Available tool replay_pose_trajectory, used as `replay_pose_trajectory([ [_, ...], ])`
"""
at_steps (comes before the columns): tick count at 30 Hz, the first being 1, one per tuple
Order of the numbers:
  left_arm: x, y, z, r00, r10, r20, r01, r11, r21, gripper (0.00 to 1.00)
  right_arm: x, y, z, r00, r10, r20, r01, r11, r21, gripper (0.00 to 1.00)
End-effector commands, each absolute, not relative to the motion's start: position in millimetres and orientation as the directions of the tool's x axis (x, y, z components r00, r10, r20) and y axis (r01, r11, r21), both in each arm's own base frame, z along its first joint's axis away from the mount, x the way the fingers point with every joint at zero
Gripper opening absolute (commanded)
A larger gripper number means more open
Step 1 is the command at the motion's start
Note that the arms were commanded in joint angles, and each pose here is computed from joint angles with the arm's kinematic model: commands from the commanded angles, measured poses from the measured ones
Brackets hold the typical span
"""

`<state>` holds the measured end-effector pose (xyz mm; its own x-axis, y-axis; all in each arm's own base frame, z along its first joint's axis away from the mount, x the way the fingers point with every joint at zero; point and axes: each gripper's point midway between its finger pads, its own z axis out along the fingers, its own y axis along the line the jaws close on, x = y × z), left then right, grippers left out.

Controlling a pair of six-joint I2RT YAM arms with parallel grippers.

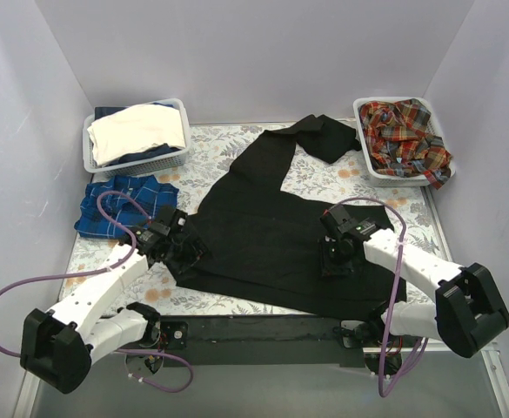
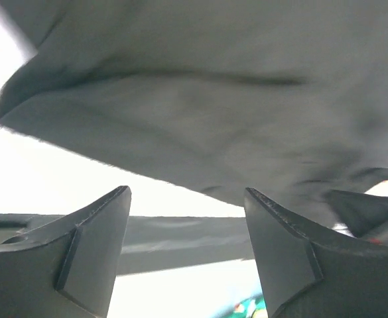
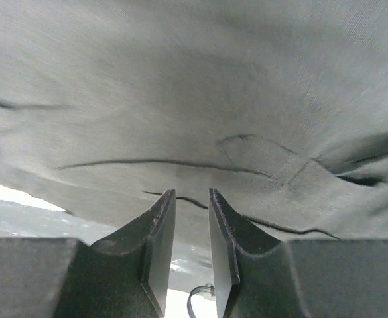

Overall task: Fold and stack the long sleeve shirts
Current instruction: Fold the shirt

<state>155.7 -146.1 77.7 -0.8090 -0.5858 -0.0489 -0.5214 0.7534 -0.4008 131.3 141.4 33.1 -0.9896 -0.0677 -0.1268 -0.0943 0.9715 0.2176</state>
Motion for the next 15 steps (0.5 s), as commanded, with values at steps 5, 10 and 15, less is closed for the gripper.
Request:
replay_pose_trajectory([
  [5,232.6,-148.6,137.3,-0.773,-0.544,-0.325,-0.380,0.809,-0.448,0.69,185.2,175.2,84.8,-0.952,-0.129,-0.277,-0.193,0.956,0.219,0.35],
  [10,247.8,-160.3,101.0,-0.792,-0.526,-0.308,-0.369,0.816,-0.444,0.69,201.4,178.1,91.0,-0.944,-0.124,-0.305,-0.185,0.966,0.180,0.35],
  [15,249.2,-158.1,67.6,-0.810,-0.512,-0.284,-0.395,0.836,-0.381,0.69,192.9,161.1,80.7,-0.958,-0.096,-0.270,-0.131,0.985,0.115,0.35],
])
